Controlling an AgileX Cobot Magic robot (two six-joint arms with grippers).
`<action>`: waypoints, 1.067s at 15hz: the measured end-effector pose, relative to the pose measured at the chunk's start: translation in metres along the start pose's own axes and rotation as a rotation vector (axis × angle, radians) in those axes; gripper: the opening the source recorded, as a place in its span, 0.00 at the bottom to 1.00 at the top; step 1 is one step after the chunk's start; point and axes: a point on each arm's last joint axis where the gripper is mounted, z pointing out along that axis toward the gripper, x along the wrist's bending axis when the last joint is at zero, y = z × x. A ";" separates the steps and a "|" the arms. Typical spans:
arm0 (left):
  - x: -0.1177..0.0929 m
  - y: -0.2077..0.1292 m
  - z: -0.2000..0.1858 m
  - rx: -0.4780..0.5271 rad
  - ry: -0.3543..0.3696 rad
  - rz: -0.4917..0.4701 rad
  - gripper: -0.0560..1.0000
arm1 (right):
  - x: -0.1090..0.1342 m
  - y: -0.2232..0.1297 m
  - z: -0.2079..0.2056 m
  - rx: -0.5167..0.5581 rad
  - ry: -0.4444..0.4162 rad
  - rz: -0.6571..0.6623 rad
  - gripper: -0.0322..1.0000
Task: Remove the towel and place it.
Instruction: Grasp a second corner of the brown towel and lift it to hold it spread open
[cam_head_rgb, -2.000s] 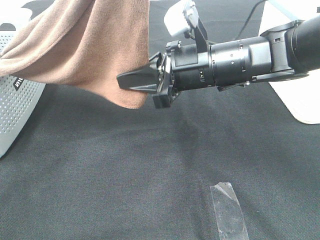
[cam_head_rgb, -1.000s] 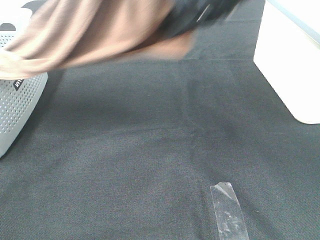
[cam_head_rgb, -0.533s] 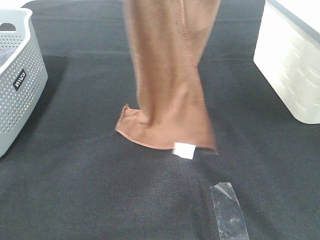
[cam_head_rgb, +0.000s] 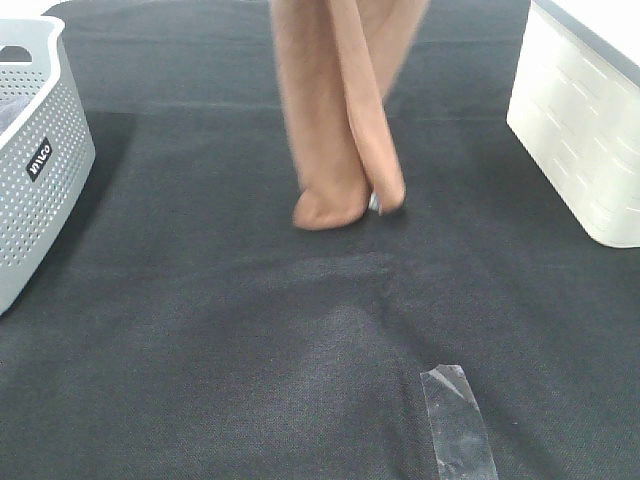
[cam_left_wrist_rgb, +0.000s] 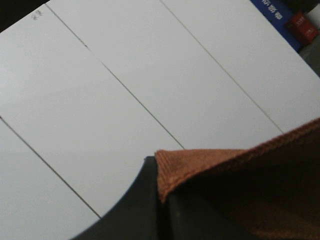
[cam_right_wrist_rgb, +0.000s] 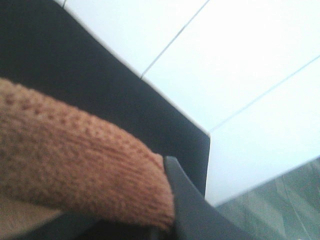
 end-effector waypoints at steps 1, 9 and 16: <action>0.004 -0.008 0.002 -0.001 0.023 0.006 0.05 | -0.001 0.006 0.001 -0.068 -0.019 0.024 0.03; 0.013 -0.076 0.026 -0.052 0.180 0.001 0.05 | 0.021 0.021 0.055 -0.322 -0.031 0.199 0.03; 0.021 -0.142 0.055 -0.108 0.309 -0.079 0.05 | 0.038 0.016 0.107 -0.494 -0.013 0.322 0.03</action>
